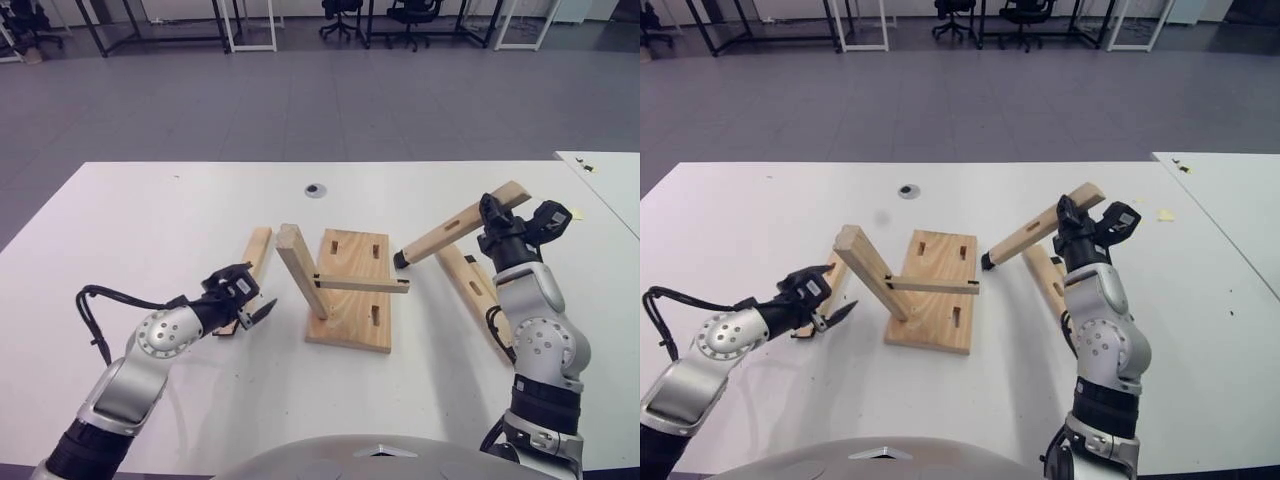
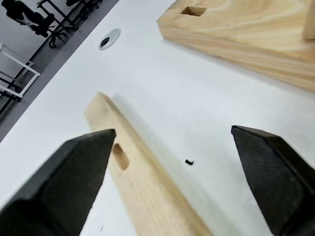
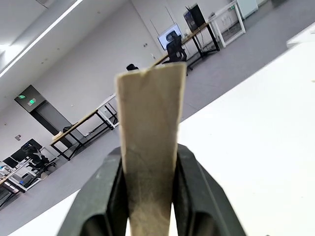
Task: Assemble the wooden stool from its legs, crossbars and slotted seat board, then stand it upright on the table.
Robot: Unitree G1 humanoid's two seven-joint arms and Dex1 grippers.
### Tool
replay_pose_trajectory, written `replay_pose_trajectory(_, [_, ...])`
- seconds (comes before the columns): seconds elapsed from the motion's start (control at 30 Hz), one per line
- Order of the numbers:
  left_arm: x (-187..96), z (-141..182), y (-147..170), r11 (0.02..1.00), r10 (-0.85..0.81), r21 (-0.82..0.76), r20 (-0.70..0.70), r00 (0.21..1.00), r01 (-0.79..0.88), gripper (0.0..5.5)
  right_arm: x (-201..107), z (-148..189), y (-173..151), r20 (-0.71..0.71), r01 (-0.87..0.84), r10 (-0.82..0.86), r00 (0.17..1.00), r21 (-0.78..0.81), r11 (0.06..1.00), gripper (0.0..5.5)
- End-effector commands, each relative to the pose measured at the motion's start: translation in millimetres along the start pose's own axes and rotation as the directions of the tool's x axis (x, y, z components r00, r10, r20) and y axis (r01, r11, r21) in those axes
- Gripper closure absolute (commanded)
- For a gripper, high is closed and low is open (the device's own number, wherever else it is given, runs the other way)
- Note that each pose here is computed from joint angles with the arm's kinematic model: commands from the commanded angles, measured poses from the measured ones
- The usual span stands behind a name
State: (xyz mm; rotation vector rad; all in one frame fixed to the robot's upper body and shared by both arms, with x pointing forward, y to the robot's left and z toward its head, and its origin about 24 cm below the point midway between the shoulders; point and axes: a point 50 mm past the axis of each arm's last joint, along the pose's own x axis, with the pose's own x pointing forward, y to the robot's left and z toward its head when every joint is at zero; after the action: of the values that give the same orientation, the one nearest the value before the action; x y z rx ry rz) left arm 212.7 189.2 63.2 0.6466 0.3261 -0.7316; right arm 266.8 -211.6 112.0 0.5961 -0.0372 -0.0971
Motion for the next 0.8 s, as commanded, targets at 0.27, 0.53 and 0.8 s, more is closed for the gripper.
replay_pose_trajectory(0.27, [43.6, 17.8, -29.8, 0.989, -0.144, 0.033, 0.106, 0.984, 0.141, 1.17, 31.1, -49.0, 17.5, -0.128, -0.103, 0.098, 0.987, -0.033, 0.994, 4.48])
replay_pose_trajectory(0.53, [14.5, 14.5, -15.2, 0.998, -0.034, -0.042, 0.113, 0.993, 0.039, 1.17, 16.4, 32.6, 4.8, 0.024, -0.217, 0.219, 0.975, -0.067, 0.974, 4.48])
replay_pose_trajectory(0.8, [-8.7, 75.0, 49.2, 0.875, 0.436, -0.394, 0.384, 0.814, -0.282, 1.17, -38.4, 34.7, 12.5, -0.152, -0.219, 0.246, 0.957, 0.175, 0.96, 4.48])
